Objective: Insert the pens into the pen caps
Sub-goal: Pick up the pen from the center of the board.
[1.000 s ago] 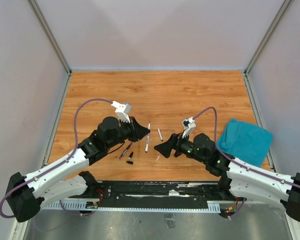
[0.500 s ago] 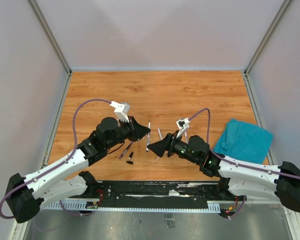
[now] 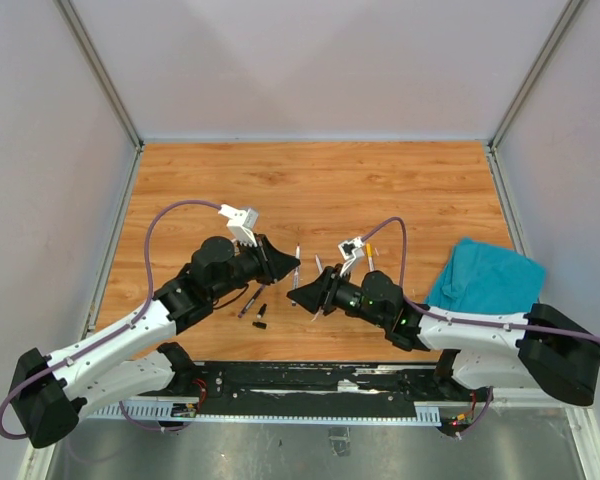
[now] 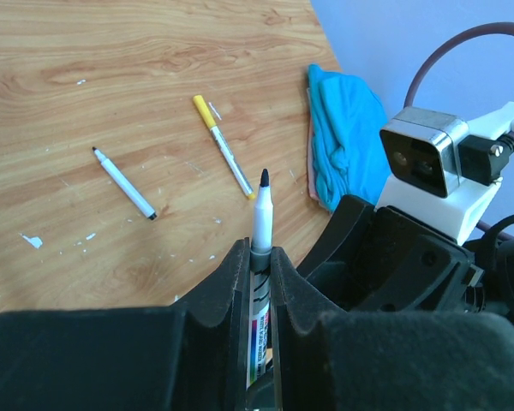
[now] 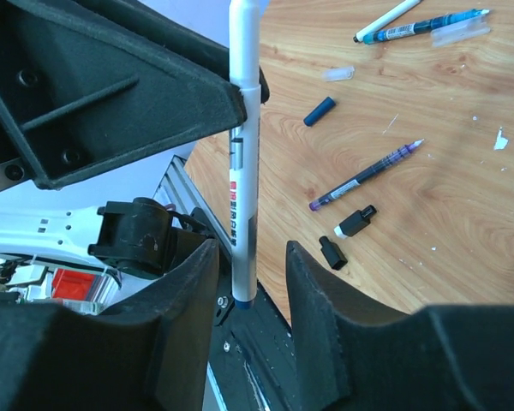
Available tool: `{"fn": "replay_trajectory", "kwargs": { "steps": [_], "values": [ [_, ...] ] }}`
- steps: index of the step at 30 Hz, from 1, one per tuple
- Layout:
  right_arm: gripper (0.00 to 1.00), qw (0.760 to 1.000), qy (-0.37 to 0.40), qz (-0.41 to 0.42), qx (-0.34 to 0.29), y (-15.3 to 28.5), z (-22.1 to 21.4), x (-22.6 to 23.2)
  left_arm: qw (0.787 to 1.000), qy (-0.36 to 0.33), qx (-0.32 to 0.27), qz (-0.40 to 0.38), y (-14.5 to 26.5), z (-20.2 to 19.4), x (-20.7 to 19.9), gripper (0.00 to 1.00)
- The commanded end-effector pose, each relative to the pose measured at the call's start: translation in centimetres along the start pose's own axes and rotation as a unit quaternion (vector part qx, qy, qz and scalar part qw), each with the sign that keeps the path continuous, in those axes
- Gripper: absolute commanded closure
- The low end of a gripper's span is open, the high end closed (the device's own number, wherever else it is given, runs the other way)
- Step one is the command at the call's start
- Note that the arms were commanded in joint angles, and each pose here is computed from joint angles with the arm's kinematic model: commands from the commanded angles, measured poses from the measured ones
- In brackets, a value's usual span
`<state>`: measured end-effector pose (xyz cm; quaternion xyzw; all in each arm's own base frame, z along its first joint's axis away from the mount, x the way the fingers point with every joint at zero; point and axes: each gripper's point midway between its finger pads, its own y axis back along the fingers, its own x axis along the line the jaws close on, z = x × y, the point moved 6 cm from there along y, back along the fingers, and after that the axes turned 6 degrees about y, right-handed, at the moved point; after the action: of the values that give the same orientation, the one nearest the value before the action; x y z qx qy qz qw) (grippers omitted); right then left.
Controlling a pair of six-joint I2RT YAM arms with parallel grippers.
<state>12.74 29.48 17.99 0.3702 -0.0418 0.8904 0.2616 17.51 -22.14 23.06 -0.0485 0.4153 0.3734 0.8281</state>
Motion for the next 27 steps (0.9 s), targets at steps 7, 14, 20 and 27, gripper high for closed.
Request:
{"fn": "replay_trajectory", "kwargs": {
  "steps": [7,14,20,27],
  "values": [
    [0.65,0.999,-0.001,0.034,-0.04,-1.1,1.8,2.2,1.0,0.004,-0.015,-0.017,0.4,0.1,-0.2,0.89],
    [0.67,0.998,-0.003,0.022,-0.053,-1.7,2.4,2.2,1.0,0.007,-0.016,-0.015,0.6,-0.1,-0.1,0.88],
    [0.7,0.998,0.001,0.011,-0.058,-2.0,2.5,1.8,1.0,0.006,-0.015,-0.016,0.8,-0.1,-0.1,0.88],
    [0.85,0.998,0.012,-0.006,-0.068,-2.0,2.7,1.3,1.0,0.006,-0.015,-0.011,0.8,-0.1,0.0,0.88]
  ]
}}
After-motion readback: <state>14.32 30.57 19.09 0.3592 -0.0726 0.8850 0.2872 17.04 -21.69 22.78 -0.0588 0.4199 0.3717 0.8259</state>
